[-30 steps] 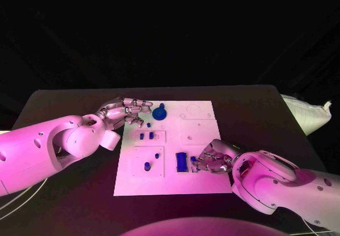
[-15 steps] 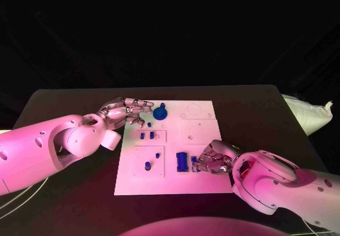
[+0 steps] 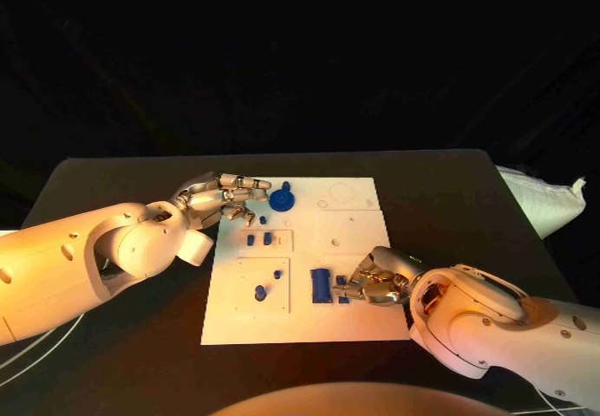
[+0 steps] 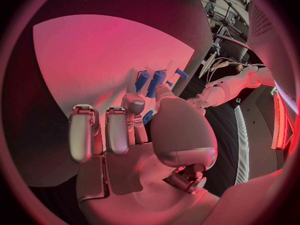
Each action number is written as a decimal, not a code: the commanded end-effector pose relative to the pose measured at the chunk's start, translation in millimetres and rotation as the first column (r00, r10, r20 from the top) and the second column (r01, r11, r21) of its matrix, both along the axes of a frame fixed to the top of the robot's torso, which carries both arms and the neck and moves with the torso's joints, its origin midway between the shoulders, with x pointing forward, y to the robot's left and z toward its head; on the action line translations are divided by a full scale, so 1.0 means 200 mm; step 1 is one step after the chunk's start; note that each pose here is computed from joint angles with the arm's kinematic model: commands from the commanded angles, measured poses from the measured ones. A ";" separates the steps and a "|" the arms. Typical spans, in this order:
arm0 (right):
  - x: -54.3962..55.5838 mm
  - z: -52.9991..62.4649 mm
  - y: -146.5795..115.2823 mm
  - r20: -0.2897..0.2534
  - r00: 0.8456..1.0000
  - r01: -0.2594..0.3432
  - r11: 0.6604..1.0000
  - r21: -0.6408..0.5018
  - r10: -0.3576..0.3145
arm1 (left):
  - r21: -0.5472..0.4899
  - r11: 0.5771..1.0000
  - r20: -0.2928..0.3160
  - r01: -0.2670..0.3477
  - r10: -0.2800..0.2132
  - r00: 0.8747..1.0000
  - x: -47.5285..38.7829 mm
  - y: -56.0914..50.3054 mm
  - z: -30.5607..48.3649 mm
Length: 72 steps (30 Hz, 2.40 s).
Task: Assemble the parts on the task board
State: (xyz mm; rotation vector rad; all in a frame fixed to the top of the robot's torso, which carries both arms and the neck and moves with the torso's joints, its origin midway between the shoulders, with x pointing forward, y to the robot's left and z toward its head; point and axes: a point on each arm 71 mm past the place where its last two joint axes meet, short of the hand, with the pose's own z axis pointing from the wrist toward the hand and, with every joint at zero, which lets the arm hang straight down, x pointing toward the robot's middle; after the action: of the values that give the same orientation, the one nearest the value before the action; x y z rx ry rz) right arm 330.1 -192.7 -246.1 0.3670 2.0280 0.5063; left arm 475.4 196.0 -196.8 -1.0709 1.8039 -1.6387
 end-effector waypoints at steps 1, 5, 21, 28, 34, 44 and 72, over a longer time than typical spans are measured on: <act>-0.01 0.01 0.00 0.008 1.000 -0.021 1.000 -0.017 0.021 | 0.000 1.000 0.005 0.031 -0.031 1.000 -0.007 -0.01 0.002; -0.02 0.02 0.01 0.003 0.999 -0.042 0.999 -0.022 0.042 | 0.001 1.000 0.006 0.031 -0.031 1.000 -0.006 -0.01 0.002; -0.02 0.00 -0.02 -0.016 0.999 -0.045 0.998 -0.041 0.044 | 0.004 1.000 0.006 0.028 -0.028 1.000 -0.004 0.00 0.000; -0.01 -0.01 -0.02 -0.026 0.999 -0.042 0.998 -0.053 0.041 | 0.005 1.000 0.006 0.027 -0.027 1.000 -0.004 0.00 0.000; 0.00 -0.03 0.00 -0.025 0.998 -0.056 0.996 -0.069 0.055 | 0.010 1.000 0.011 0.029 -0.029 1.000 -0.004 -0.01 0.001; 0.01 -0.04 0.02 0.003 0.998 -0.062 0.995 -0.076 0.063 | 0.013 0.999 0.014 0.030 -0.030 0.999 -0.002 -0.01 0.000; 0.52 0.06 -0.29 0.059 0.975 0.102 0.663 0.741 -0.216 | -0.046 0.928 -0.017 -0.371 0.371 0.929 0.128 0.19 -0.102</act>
State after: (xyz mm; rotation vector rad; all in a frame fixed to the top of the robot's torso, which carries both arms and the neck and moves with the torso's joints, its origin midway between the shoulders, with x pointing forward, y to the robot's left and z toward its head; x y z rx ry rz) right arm 428.0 -248.7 -239.5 0.8039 1.7055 0.9745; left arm 496.3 225.8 -219.3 -1.2719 1.6066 -1.4865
